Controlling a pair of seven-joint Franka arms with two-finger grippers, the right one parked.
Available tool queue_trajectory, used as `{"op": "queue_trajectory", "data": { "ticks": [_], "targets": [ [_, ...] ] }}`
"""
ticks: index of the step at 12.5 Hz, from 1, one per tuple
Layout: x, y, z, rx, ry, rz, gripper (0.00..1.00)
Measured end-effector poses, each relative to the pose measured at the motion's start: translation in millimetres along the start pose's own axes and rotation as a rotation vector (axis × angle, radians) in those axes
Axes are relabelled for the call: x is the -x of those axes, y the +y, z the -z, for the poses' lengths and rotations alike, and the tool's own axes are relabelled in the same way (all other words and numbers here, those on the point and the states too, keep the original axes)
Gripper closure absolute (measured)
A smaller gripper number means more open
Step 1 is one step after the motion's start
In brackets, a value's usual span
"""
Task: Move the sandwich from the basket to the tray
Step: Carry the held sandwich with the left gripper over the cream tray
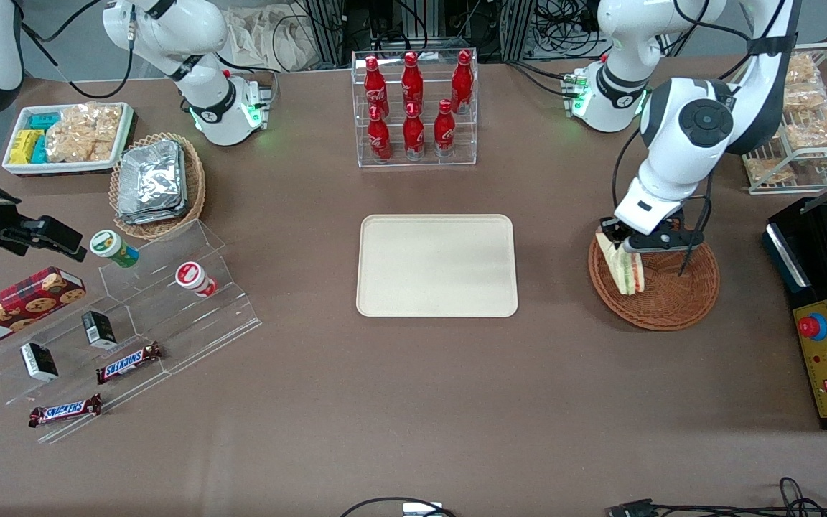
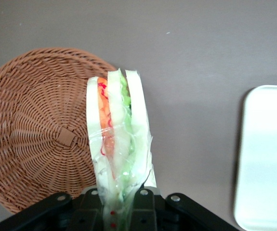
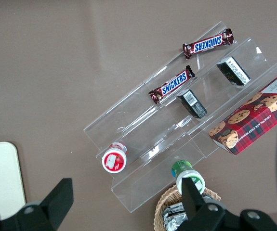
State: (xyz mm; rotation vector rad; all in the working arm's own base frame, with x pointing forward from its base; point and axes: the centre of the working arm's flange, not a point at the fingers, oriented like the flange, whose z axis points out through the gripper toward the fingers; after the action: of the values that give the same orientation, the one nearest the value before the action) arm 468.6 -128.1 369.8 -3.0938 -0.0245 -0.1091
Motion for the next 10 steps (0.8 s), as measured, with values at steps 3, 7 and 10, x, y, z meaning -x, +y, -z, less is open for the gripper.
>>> {"op": "queue_trajectory", "data": {
  "ticks": [3,7,10],
  "targets": [
    [-9.7,33.9,36.2,-0.010,-0.020,-0.021,0.81],
    [-0.2,96.7,57.1,-0.002,-0.006,-0.066,0.81],
    [11.5,130.3,55.6,0.007,-0.011,-0.116,0.81]
  ]
}}
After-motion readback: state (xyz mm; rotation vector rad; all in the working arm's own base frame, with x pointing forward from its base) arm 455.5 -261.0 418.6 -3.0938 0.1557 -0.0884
